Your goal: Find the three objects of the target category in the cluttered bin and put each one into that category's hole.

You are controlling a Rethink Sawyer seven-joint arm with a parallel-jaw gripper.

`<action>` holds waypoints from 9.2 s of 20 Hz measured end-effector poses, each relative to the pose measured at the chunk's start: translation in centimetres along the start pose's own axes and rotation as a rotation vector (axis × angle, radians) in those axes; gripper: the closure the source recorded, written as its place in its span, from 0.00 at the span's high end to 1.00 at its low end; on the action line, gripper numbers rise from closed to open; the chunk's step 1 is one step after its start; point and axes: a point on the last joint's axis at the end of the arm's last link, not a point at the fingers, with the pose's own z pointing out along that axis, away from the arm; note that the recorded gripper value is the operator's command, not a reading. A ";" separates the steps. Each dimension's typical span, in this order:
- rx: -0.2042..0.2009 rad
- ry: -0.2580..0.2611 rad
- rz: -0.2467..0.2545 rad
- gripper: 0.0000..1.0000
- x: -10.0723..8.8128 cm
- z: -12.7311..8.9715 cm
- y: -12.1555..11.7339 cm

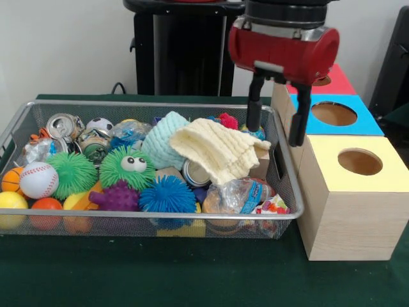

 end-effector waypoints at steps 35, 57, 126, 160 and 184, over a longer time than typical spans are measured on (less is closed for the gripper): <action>0.207 0.259 -0.017 1.00 1.7 9.1 -4.4; 0.200 0.299 -0.053 1.00 4.3 13.8 -5.6; 0.350 0.207 -0.260 1.00 4.9 17.0 -4.1; 0.343 0.280 -0.291 1.00 2.3 11.5 -3.6; 0.344 0.273 -0.178 1.00 12.0 0.6 -1.3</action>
